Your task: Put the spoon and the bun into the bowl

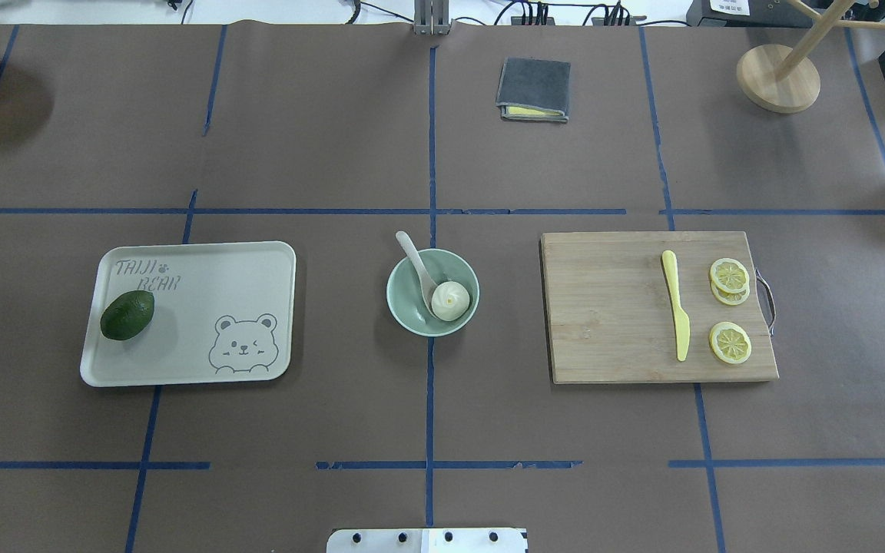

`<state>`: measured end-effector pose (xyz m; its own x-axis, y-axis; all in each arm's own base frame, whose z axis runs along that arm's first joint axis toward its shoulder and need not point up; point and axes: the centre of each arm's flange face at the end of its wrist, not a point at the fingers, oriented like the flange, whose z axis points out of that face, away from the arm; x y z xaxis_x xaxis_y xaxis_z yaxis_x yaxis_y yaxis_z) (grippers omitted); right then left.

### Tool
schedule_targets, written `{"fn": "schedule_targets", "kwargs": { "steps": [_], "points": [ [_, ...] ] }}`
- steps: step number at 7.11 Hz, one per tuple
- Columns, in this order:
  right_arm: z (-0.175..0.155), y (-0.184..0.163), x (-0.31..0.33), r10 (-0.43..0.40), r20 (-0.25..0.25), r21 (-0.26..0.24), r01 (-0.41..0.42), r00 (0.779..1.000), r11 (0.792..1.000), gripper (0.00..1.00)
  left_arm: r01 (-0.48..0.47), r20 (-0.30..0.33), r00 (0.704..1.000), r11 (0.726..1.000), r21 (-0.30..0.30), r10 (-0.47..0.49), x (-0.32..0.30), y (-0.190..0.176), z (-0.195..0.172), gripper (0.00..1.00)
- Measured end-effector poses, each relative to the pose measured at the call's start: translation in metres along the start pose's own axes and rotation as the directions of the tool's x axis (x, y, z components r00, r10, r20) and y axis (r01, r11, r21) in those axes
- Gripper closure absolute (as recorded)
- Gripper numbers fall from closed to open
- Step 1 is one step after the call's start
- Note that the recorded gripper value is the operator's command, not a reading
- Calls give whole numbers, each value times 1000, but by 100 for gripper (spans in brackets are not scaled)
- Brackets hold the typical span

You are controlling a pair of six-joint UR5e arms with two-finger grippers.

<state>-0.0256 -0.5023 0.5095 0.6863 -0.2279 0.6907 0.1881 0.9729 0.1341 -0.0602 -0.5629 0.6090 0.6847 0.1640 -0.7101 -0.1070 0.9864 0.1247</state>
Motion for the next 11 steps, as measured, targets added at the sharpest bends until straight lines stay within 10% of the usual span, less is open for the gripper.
{"fn": "schedule_targets", "kwargs": {
  "steps": [3, 11],
  "points": [
    [29, 9, 87, 50, 35, -25, -49, 998, 999, 0, -15, -18, 1000, 1000, -15, 15, -8, 17, 11, 0],
    [8, 28, 139, 91, 30, 110, -94, 995, 989, 0, 31, -17, 999, 998, -54, -32, -25, 44, 30, 0]
  ]
}}
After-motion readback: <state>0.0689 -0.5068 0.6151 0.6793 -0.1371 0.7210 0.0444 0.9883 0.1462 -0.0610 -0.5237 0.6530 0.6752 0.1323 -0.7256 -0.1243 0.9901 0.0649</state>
